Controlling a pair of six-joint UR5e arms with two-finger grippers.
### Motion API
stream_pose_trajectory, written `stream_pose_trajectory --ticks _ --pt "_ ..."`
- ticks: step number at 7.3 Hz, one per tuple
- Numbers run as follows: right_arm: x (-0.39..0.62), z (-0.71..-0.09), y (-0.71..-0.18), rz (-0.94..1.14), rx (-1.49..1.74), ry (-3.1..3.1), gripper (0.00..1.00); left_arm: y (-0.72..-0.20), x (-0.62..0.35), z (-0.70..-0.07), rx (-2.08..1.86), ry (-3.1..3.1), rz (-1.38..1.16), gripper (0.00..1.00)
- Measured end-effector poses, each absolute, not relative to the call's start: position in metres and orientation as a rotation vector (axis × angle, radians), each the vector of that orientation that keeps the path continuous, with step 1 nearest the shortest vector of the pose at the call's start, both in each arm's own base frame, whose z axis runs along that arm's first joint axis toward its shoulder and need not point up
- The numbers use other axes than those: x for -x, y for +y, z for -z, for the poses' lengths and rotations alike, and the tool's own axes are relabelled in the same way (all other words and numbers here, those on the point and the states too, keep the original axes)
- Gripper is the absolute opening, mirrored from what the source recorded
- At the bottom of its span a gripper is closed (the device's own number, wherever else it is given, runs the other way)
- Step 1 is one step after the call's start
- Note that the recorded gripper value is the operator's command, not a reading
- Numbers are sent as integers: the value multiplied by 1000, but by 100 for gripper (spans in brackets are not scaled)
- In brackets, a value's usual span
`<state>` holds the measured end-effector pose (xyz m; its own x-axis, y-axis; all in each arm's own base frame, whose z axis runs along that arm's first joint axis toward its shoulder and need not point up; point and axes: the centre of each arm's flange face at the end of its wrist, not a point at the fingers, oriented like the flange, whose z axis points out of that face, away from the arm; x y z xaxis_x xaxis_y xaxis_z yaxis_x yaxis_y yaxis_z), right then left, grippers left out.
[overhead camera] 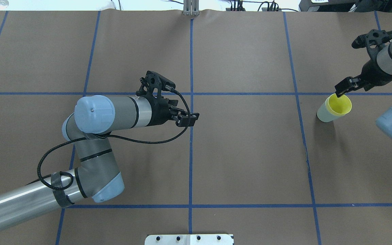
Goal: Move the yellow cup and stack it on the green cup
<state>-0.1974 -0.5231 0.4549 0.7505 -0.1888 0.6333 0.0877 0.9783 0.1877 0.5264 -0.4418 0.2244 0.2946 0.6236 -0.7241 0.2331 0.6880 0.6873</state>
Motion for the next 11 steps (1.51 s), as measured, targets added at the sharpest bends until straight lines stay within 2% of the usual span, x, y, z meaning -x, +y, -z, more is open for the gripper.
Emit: stream_pose_trajectory --ticks 3,6,8,11 --pt "140 -473 -529 61 -155 -696 99 -528 -432 -277 -705 1166 -283 100" --pt "86 -497 -526 61 -154 -722 99 -600 -336 -318 -623 963 -310 100" --pt "40 -521 -524 48 -155 -733 99 -609 -269 -385 -573 855 -337 100" --pt "-23 -571 -517 91 -163 -745 99 -593 -166 -491 -494 785 -362 100"
